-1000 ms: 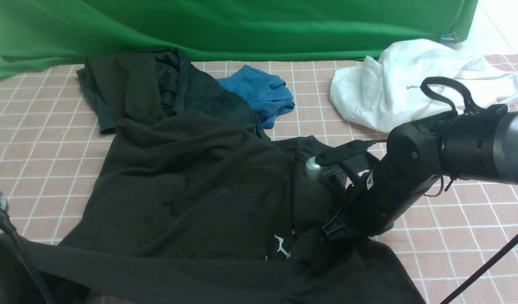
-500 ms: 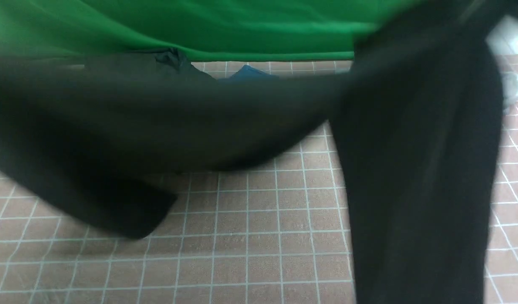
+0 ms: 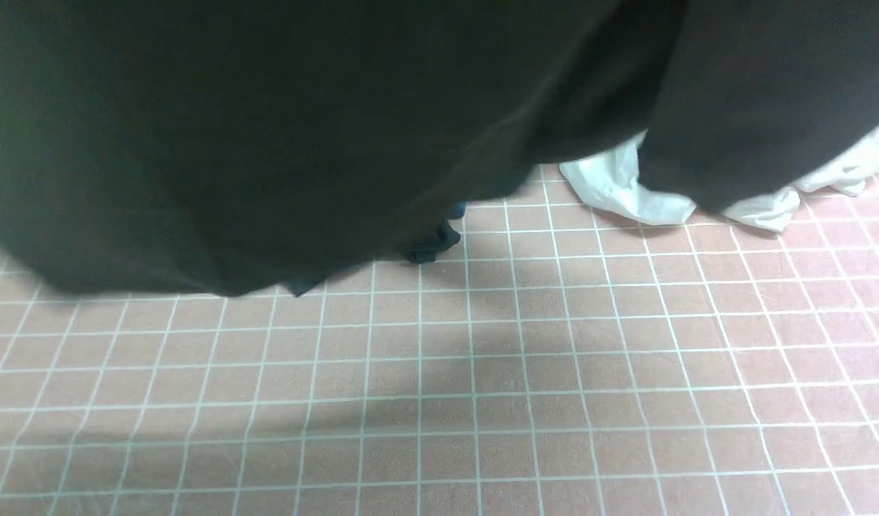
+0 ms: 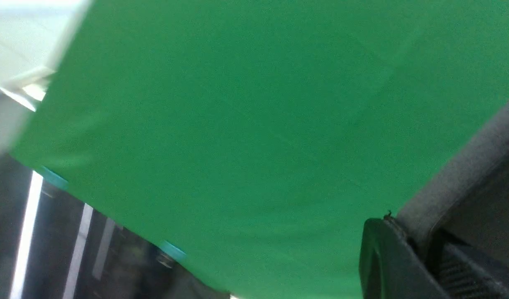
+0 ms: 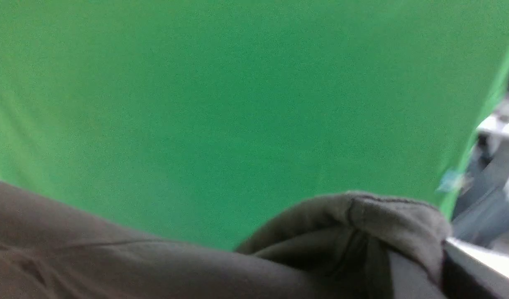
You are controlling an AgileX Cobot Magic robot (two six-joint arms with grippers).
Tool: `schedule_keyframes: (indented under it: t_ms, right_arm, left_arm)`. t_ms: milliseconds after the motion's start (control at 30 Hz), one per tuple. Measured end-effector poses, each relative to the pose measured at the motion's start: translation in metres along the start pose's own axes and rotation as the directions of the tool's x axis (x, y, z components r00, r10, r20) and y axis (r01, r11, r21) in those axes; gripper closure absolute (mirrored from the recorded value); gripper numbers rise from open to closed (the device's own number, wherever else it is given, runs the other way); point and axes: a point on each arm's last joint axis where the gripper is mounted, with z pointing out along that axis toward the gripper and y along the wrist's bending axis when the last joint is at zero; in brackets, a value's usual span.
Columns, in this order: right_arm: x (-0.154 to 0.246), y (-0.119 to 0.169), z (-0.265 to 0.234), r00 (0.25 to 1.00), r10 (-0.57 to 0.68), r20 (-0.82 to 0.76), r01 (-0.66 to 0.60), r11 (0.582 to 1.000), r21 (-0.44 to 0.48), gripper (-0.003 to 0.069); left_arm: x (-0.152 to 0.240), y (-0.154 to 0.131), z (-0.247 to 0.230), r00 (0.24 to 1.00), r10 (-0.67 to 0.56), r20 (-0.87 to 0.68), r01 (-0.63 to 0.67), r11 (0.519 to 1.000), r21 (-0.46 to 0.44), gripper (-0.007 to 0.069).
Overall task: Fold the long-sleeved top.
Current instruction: Spread the long sleeves with your arms and place them on the tabletop
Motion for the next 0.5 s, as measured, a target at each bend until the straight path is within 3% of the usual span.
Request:
schedule_keyframes:
  t_ms: [133,267,400,500]
  right_arm:
    - [-0.007,-0.001,-0.003,1.0,-0.002,0.03,0.002,1.0,0.006,0.0604]
    - [0.003,-0.001,0.028,0.999,-0.01,-0.042,0.01,1.0,0.012,0.0604]
    - [0.036,0.002,0.103,0.975,-0.009,-0.222,0.012,1.0,0.012,0.0604]
    - [0.067,0.005,0.163,0.953,-0.019,-0.301,0.021,1.0,0.004,0.0604]
  left_arm:
    - [-0.003,0.002,0.002,0.999,0.03,0.017,-0.029,0.999,-0.017,0.0589]
    - [-0.004,-0.008,0.026,0.998,0.064,-0.027,-0.063,0.998,0.018,0.0589]
    - [0.0,-0.04,0.084,0.981,0.135,-0.139,-0.118,0.985,0.128,0.0589]
    - [0.008,-0.059,0.125,0.97,0.151,-0.193,-0.12,0.98,0.16,0.0589]
